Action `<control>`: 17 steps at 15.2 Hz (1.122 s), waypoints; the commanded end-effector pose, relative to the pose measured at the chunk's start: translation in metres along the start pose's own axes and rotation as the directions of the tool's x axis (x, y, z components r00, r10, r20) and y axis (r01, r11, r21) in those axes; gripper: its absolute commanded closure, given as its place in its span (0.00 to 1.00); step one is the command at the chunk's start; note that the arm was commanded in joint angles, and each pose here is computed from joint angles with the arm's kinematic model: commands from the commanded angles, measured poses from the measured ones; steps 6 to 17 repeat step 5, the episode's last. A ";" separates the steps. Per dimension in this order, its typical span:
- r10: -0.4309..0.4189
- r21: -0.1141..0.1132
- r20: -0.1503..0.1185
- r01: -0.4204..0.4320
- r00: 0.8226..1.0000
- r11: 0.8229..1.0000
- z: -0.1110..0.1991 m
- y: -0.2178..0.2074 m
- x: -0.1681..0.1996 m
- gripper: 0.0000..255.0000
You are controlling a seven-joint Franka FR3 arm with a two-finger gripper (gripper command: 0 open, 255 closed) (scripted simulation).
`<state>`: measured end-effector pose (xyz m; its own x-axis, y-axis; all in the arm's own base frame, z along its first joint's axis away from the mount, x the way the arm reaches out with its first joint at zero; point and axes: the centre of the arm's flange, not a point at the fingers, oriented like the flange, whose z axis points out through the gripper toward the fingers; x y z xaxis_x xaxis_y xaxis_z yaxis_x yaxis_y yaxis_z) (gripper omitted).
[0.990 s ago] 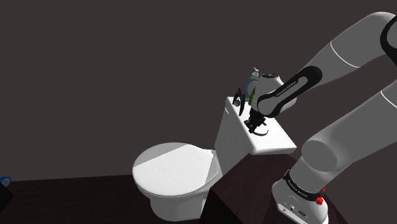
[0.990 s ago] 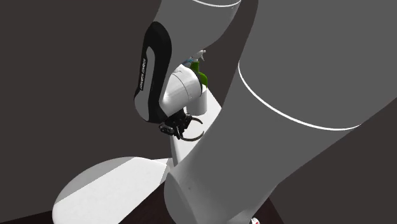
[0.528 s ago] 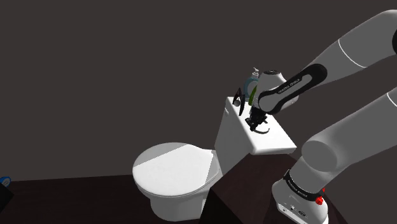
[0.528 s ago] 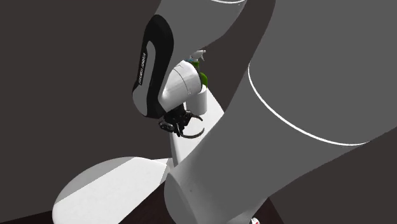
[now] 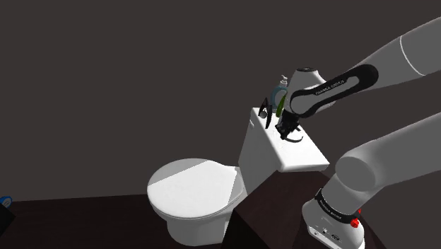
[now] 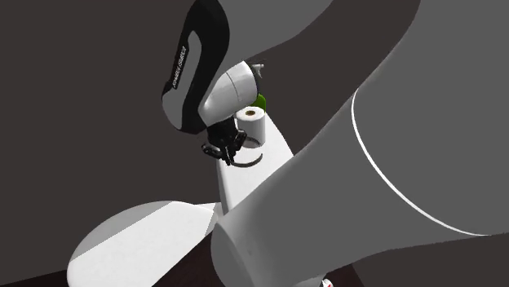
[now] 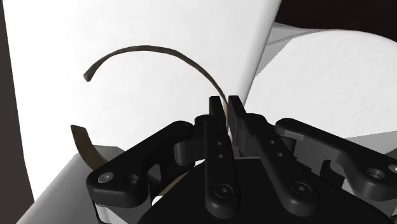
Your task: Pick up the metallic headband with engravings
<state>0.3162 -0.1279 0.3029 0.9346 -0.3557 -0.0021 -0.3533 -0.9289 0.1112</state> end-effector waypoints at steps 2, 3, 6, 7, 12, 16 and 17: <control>0.000 0.000 0.001 0.000 1.000 1.000 -0.015 0.001 0.000 1.00; 0.000 0.000 0.001 0.000 1.000 1.000 -0.020 0.002 0.000 1.00; 0.000 0.000 0.001 0.000 1.000 1.000 -0.021 0.002 0.000 1.00; 0.000 0.000 0.001 0.000 1.000 1.000 -0.021 0.002 0.000 1.00; 0.000 0.000 0.001 0.000 1.000 1.000 -0.021 0.002 0.000 1.00; 0.000 0.000 0.001 0.000 1.000 1.000 -0.021 0.002 0.000 1.00; 0.000 0.000 0.001 0.000 1.000 1.000 -0.021 0.002 0.000 1.00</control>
